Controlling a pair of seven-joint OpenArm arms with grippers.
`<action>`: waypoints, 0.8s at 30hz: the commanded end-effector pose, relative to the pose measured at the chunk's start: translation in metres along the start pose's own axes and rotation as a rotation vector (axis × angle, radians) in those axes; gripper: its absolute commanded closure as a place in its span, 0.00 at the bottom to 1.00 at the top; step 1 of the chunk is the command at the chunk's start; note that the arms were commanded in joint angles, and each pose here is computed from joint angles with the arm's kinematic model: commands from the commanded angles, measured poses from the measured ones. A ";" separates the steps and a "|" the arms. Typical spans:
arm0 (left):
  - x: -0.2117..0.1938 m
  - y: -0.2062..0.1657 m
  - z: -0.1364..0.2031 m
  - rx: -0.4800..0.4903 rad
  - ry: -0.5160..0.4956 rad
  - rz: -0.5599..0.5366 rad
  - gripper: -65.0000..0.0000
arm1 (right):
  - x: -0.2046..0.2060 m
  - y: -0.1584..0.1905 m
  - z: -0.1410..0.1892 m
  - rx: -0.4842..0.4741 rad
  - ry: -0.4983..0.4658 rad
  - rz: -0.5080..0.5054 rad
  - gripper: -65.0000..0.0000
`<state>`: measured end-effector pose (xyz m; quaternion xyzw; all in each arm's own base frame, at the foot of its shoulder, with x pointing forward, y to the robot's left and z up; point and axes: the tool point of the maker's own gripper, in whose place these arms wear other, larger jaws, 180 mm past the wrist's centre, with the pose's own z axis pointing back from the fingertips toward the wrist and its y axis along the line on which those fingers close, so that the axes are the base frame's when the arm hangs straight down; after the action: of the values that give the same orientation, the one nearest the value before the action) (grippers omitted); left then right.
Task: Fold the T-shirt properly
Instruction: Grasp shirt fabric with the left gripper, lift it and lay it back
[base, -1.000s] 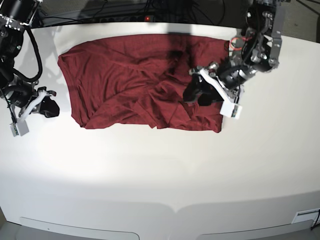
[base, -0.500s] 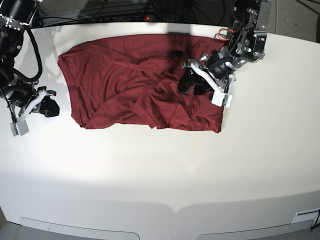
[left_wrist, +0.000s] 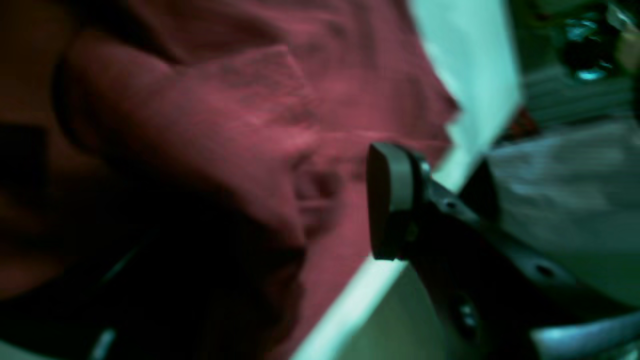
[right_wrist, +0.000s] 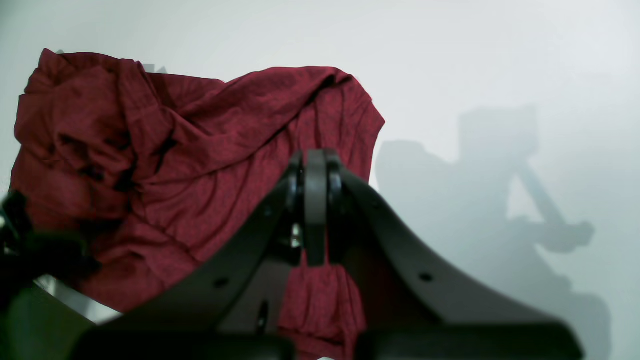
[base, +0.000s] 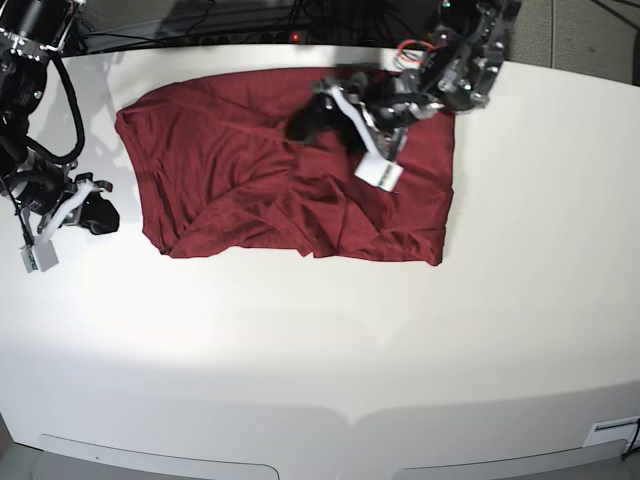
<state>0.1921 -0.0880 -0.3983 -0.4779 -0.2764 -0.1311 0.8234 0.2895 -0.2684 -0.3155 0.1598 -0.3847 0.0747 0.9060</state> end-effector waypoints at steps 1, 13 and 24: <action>0.006 -0.018 -0.006 -0.060 -0.016 -0.021 0.53 | 0.016 -0.001 0.006 -0.002 -0.044 0.028 1.00; -0.013 -0.068 -0.019 -0.246 0.068 -0.146 0.53 | 0.016 -0.001 0.006 -0.002 -0.044 0.028 1.00; 0.057 -0.035 0.001 -0.100 -0.133 -0.140 0.53 | 0.016 -0.001 0.006 -0.002 -0.043 0.028 1.00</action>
<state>0.2155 -0.0995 -0.3548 -0.4926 -0.3364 -0.1679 0.7849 0.2893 -0.2685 -0.3157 0.1594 -0.3843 0.0748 0.9063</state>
